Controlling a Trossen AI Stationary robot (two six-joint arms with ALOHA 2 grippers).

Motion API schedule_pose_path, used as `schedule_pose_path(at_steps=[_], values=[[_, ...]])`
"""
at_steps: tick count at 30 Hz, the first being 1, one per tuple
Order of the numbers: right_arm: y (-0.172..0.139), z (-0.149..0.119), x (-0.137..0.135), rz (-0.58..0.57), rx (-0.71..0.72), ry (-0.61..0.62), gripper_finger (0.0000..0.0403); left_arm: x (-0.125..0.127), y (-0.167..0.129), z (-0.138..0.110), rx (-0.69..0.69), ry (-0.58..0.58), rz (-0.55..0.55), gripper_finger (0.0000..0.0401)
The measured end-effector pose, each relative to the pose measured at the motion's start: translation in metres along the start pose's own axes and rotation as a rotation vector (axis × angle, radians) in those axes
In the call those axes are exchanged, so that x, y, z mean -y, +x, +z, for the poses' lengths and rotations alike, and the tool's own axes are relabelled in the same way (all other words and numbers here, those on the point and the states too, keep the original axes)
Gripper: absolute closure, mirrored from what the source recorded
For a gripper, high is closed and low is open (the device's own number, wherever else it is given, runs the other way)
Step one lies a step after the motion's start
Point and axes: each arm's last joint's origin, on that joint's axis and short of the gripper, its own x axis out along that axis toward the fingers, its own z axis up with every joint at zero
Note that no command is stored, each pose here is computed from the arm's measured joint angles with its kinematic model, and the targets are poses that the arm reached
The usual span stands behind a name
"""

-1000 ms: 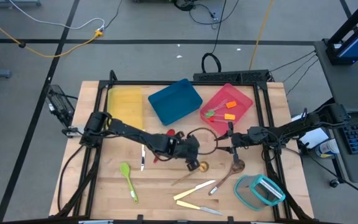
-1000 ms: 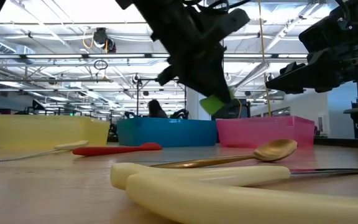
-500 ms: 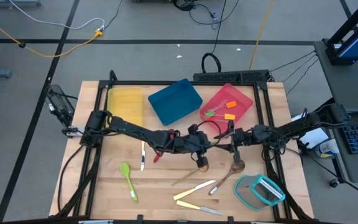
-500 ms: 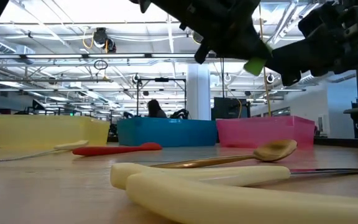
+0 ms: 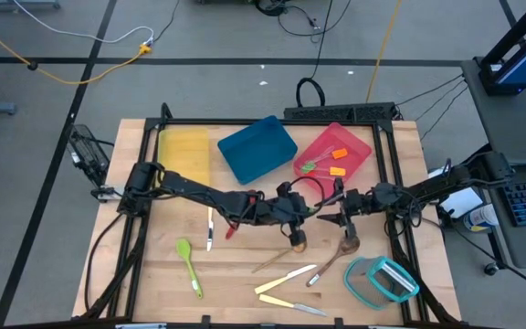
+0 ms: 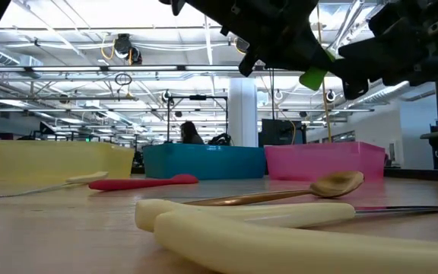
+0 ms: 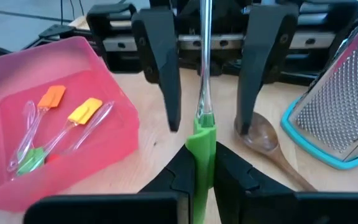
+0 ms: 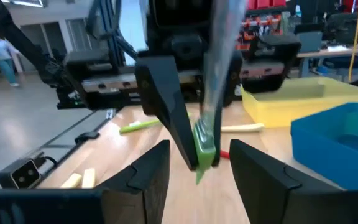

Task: Pick & Place Kitchen Items
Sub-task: Put the green spatula into the red bin

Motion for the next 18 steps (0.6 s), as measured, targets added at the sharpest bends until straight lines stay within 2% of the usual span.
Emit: schedule_pose_path(at_steps=[5,9,14,18], values=[[0.0,0.0016,-0.0036,0.022,0.019,-0.006,0.0243,0.0,0.0,0.0,0.0,-0.009,-0.001,0.0352],[-0.0001,0.0023,-0.0039,0.023,0.026,-0.009,0.0247,0.0011,0.0,-0.0002,-0.008,-0.009,-0.037,0.0362],[-0.0001,0.003,-0.004,0.023,0.033,-0.01,0.0281,0.0008,0.0002,-0.0001,-0.01,-0.011,-0.051,0.0368],[-0.0001,0.0029,-0.004,0.023,0.033,-0.029,0.0322,-0.0004,0.0006,0.0002,-0.009,-0.02,-0.049,0.0353]])
